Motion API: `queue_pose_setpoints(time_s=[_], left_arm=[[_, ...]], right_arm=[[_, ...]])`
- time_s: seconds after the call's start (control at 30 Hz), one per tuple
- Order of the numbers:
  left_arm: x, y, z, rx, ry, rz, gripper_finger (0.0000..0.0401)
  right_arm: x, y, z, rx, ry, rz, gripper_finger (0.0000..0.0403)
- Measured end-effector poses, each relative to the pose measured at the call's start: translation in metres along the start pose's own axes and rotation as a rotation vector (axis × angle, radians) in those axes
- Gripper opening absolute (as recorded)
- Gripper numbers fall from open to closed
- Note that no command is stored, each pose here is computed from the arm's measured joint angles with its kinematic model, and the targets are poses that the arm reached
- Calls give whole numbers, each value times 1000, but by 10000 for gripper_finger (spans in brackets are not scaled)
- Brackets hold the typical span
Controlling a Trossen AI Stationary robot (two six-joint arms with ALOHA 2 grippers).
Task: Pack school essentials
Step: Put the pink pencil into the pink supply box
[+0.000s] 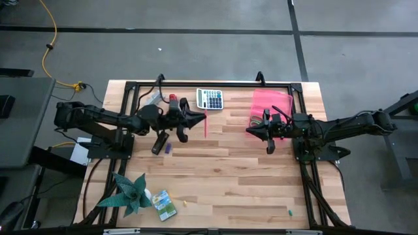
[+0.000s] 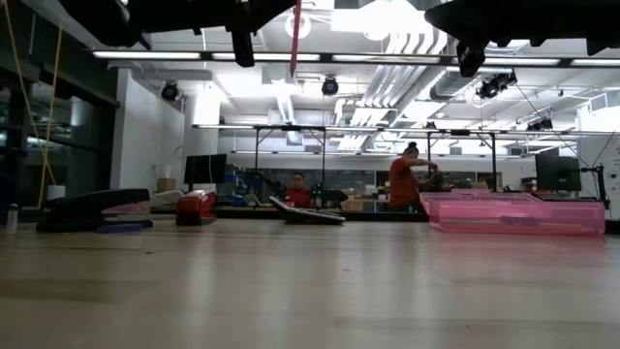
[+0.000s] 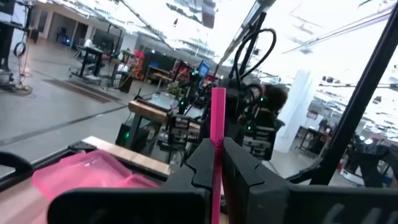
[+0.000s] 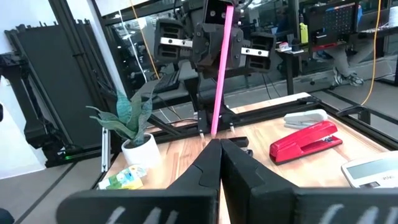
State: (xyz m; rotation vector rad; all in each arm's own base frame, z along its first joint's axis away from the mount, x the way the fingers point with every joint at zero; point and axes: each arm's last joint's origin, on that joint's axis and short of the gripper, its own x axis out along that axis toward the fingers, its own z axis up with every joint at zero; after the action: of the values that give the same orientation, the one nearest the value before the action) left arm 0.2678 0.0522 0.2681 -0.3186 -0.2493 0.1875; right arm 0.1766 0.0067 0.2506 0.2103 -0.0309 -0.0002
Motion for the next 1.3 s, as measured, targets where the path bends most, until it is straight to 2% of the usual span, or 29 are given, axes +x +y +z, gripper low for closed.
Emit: queue_pose_setpoints(time_s=[0.2,0.33,0.43,0.63,0.77,0.9,1.0,1.13,1.3], left_arm=[[0,0,0,0,-5,7,0],[1,0,1,-1,-19,23,0],[9,-2,-2,12,-3,15,0],[42,-6,-13,33,33,-20,0],[62,-7,-19,19,48,-55,0],[74,-10,-23,11,54,-77,0],[78,-13,-21,9,40,-84,0],[78,-12,-24,9,41,-58,0],[79,-13,-23,16,36,-50,0]], right_arm=[[0,0,0,1,0,-2,0],[3,-2,-2,92,0,-57,1],[8,-3,-9,146,34,-71,17],[38,-2,-8,173,102,-93,108],[60,1,-1,123,118,-90,178],[73,3,4,115,122,-91,216],[78,4,5,137,111,-75,217],[82,4,4,163,102,-49,196],[83,5,3,169,112,-25,134]])
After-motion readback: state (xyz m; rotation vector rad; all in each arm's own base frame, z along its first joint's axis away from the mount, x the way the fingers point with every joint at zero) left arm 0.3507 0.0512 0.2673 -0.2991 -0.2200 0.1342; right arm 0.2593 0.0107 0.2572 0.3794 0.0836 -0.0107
